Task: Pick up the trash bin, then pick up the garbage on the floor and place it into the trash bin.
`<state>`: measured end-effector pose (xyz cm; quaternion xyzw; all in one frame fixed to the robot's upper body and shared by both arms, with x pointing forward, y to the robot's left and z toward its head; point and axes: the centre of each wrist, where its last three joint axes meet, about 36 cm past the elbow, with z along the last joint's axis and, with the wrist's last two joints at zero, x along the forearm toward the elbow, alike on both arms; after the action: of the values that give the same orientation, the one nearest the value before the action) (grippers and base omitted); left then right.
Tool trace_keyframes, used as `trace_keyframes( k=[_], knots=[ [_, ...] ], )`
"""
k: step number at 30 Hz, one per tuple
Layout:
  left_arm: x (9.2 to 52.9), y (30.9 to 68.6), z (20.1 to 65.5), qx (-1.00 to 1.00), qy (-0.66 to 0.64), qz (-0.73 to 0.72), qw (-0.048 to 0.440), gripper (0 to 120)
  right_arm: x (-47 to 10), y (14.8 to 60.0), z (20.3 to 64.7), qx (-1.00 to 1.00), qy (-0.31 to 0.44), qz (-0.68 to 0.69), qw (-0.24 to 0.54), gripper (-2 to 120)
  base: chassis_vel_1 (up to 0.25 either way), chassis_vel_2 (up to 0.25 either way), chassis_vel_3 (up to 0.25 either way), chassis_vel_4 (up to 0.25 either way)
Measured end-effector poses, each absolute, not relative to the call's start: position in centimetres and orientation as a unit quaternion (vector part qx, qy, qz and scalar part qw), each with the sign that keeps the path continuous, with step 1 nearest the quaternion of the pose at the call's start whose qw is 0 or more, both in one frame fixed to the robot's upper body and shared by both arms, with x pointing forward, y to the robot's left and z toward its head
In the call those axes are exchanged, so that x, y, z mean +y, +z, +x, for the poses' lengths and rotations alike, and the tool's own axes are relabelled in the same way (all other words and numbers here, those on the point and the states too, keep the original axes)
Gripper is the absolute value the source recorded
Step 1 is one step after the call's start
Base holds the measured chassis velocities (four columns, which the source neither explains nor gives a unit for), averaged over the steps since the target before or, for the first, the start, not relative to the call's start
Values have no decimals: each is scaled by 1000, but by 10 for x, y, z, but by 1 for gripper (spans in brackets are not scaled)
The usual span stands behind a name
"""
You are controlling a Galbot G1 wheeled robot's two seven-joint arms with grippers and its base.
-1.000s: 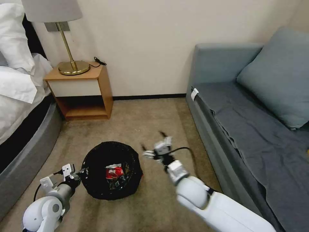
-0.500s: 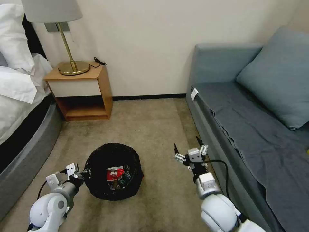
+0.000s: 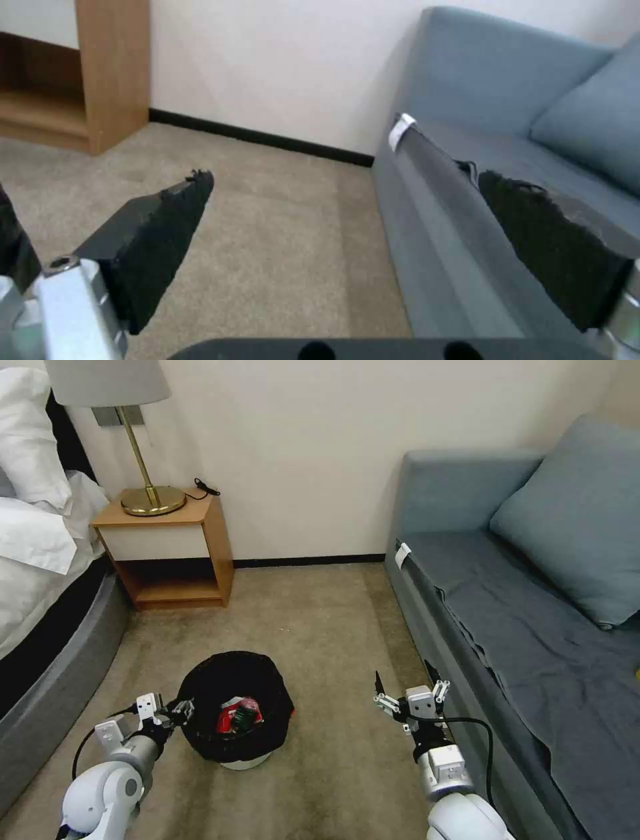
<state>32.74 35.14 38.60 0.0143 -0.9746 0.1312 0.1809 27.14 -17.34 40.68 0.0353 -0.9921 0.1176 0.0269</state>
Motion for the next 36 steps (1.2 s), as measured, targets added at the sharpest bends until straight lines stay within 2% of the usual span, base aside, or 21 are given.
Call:
trace_keyframes(
  k=[3, 4, 8, 10, 14, 17, 19, 25, 33, 36],
  knots=[
    [340, 390, 316, -987, 102, 7, 127, 78, -169, 408, 267, -994, 107, 19, 27, 100, 0, 0, 0, 0],
    [340, 390, 316, -987, 102, 7, 127, 78, -169, 408, 267, -994, 107, 19, 27, 100, 0, 0, 0, 0],
    [316, 391, 295, -995, 52, 8, 88, 95, -164, 408, 259, -995, 100, 1, 26, 100, 0, 0, 0, 0],
    [309, 393, 289, -996, 51, 7, 77, 98, -164, 408, 257, -995, 101, -3, 25, 100, 0, 0, 0, 0],
    [294, 394, 273, -998, 47, 5, 45, 100, -165, 410, 251, -994, 103, -13, 22, 100, 0, 0, 0, 0],
    [281, 396, 258, -999, 45, -11, -10, 100, -170, 410, 243, -994, 109, -23, 20, 100, 0, 0, 0, 0],
    [276, 396, 252, -998, 49, -19, -18, 100, -171, 411, 240, -993, 111, -26, 20, 100, 0, 0, 0, 0],
    [265, 399, 229, -997, 61, -33, -28, 100, -175, 415, 235, -993, 110, -36, 16, 100, 0, 0, 0, 0],
    [252, 422, 210, -996, 74, -38, -37, 100, -180, 419, 234, -992, 119, -41, 7, 100, 0, 0, 0, 0],
    [249, 440, 207, -997, 79, -16, -15, 100, -182, 421, 236, -992, 120, -39, 3, 100, 0, 0, 0, 0]
  ],
)
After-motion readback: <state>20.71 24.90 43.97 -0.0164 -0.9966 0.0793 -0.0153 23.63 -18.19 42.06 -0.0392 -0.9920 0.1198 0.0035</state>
